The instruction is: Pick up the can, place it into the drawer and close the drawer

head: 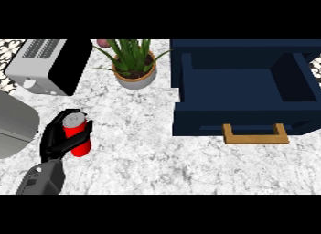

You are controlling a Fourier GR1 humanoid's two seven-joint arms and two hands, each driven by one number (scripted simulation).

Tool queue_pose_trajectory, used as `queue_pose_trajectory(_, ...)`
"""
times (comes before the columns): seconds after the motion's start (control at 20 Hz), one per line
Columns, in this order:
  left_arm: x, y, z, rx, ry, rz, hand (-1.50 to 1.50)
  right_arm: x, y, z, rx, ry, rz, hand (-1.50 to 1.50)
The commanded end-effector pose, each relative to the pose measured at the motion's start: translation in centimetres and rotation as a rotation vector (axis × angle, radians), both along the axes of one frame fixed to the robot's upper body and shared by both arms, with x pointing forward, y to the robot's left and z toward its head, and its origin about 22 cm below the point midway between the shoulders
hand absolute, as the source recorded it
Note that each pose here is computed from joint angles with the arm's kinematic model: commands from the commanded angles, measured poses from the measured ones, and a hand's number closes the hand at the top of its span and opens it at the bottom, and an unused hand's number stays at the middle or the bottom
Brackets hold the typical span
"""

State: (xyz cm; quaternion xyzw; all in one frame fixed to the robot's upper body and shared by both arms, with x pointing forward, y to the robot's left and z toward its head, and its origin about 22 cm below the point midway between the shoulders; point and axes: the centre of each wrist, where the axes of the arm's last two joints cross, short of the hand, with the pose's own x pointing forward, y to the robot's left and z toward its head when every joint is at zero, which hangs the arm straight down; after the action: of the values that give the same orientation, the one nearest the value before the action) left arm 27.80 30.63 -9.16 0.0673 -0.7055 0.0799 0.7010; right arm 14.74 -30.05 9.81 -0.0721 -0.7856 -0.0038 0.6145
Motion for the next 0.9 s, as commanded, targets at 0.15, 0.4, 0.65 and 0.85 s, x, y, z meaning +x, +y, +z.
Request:
queue_pose_trajectory(0.15,1.4,-0.9,1.0,-0.014,-0.046,-0.045,1.5,-0.9,1.7,-0.5,0.01,0.002,-0.016,-1.5)
queue_pose_trajectory(0.4,1.4,-2.7,2.0,-0.052,-0.067,-0.052,1.5,-1.8,-1.2,-0.1,0.009,-0.018,0.008,-1.5)
queue_pose_trajectory(0.65,3.4,-5.0,6.7,-0.025,-0.1,-0.123,1.5,-1.4,0.2,-1.5,-0.001,-0.015,-0.019,-1.5)
queue_pose_trajectory(0.85,2.6,-7.2,9.4,0.009,-0.129,-0.181,1.5,-2.4,0.9,0.2,0.014,-0.013,-0.025,-1.5)
